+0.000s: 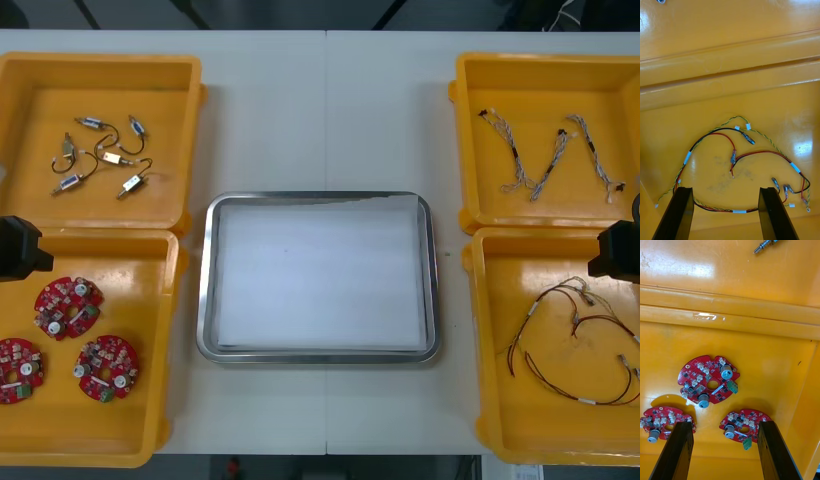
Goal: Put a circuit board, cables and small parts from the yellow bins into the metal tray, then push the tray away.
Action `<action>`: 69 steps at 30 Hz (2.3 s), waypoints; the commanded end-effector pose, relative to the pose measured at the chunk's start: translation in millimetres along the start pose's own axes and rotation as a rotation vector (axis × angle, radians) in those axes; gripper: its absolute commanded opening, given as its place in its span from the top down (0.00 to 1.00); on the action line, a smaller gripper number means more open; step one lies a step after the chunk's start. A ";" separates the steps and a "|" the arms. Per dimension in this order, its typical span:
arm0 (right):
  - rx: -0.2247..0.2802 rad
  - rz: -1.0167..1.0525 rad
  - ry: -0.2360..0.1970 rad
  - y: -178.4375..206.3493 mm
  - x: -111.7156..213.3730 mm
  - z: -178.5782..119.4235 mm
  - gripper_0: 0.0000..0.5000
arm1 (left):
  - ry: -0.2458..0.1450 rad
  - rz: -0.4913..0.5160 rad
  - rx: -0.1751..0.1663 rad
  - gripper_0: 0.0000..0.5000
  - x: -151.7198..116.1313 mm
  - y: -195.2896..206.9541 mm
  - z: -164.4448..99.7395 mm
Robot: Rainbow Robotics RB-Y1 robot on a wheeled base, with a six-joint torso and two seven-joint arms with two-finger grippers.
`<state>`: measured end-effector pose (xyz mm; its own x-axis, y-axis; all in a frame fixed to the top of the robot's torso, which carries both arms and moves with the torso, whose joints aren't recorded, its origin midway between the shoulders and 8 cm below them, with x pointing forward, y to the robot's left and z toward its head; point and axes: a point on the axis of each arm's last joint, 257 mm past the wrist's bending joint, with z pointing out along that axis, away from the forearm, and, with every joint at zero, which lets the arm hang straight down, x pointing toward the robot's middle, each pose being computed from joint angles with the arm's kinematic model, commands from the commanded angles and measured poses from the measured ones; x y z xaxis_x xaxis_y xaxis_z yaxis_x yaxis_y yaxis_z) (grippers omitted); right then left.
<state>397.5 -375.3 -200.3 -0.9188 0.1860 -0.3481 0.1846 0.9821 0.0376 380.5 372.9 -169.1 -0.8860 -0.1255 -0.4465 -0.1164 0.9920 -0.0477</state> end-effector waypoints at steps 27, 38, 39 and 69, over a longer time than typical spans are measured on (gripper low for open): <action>0.042 -0.443 0.052 -63.6 33.4 3.2 0.00 | -0.026 0.216 -0.035 0.00 -7.6 16.6 -2.1; 0.036 -0.612 0.032 -79.5 43.9 25.5 0.00 | -0.004 0.338 -0.064 0.00 6.6 45.3 -3.5; 0.028 -0.629 0.036 -85.3 44.3 30.4 0.00 | 0.003 0.363 -0.062 0.00 11.7 48.6 -1.6; -0.010 -0.787 0.018 -120.8 47.8 82.2 0.00 | 0.027 0.713 -0.020 0.00 68.2 63.1 40.5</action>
<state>368.4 -475.3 -293.7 -0.7917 -0.5299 -0.3040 -0.4982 0.8480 -0.1805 332.7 414.7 -233.6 -0.8077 0.4406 -0.3918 0.4033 0.8976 0.1779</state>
